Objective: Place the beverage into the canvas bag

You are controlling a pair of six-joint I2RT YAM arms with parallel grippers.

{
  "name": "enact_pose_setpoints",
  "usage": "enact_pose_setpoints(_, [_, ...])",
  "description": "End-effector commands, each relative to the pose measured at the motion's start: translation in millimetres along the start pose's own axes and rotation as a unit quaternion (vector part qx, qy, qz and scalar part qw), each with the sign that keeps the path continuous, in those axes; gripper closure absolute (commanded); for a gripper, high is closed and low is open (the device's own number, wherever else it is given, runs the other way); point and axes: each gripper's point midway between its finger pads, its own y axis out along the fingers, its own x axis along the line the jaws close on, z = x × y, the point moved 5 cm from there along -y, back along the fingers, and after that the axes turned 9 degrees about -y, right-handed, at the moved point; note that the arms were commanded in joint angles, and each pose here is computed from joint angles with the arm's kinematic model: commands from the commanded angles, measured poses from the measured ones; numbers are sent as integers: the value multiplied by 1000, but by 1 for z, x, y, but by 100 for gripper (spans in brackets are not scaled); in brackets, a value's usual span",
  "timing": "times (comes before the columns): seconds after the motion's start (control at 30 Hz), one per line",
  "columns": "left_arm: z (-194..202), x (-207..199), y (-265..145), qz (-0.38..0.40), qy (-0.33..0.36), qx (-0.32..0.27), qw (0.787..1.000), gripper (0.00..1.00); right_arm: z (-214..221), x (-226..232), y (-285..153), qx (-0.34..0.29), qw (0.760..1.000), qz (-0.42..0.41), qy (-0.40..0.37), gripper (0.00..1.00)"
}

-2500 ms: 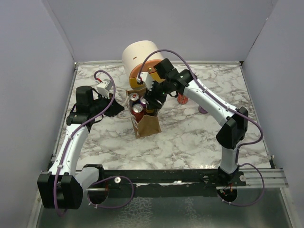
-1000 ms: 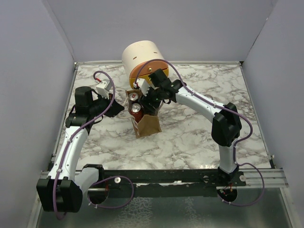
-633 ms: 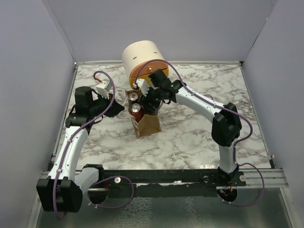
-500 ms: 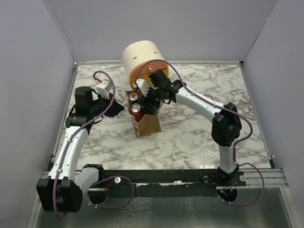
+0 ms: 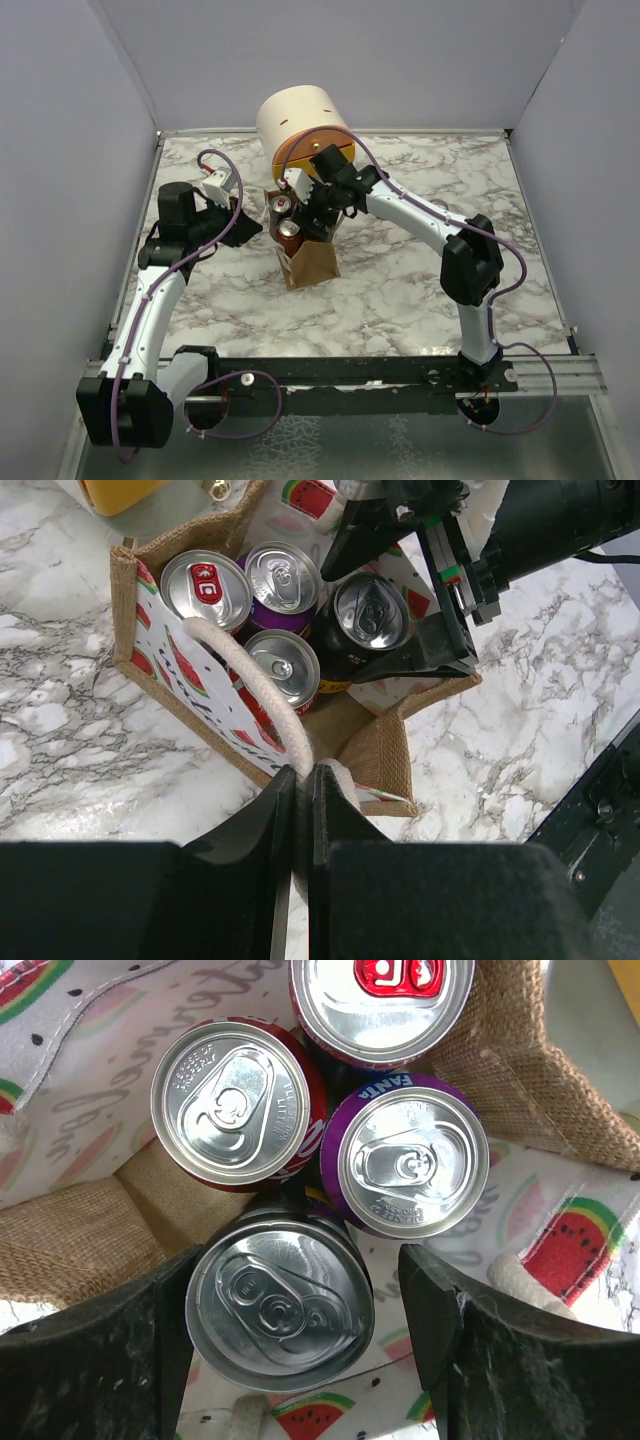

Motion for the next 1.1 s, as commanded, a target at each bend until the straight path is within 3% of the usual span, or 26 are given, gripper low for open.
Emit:
enact_pose_setpoints(0.0, [-4, -11, -4, 23, 17, -9, 1000, 100, -8, -10, -7, 2, 1000, 19, -11, 22])
enact_pose_setpoints(0.23, [-5, -11, -5, 22, 18, -11, 1000, 100, -34, -10, -30, -30, 999, 15, -16, 13])
enact_pose_setpoints(0.63, [-6, -11, -4, 20, 17, -10, 1000, 100, -80, 7, -84, -112, 992, -19, -51, 13])
enact_pose_setpoints(1.07, [-7, -11, -4, 20, 18, -12, 1000, 100, -89, 3, -174, -140, 982, 111, -65, 14])
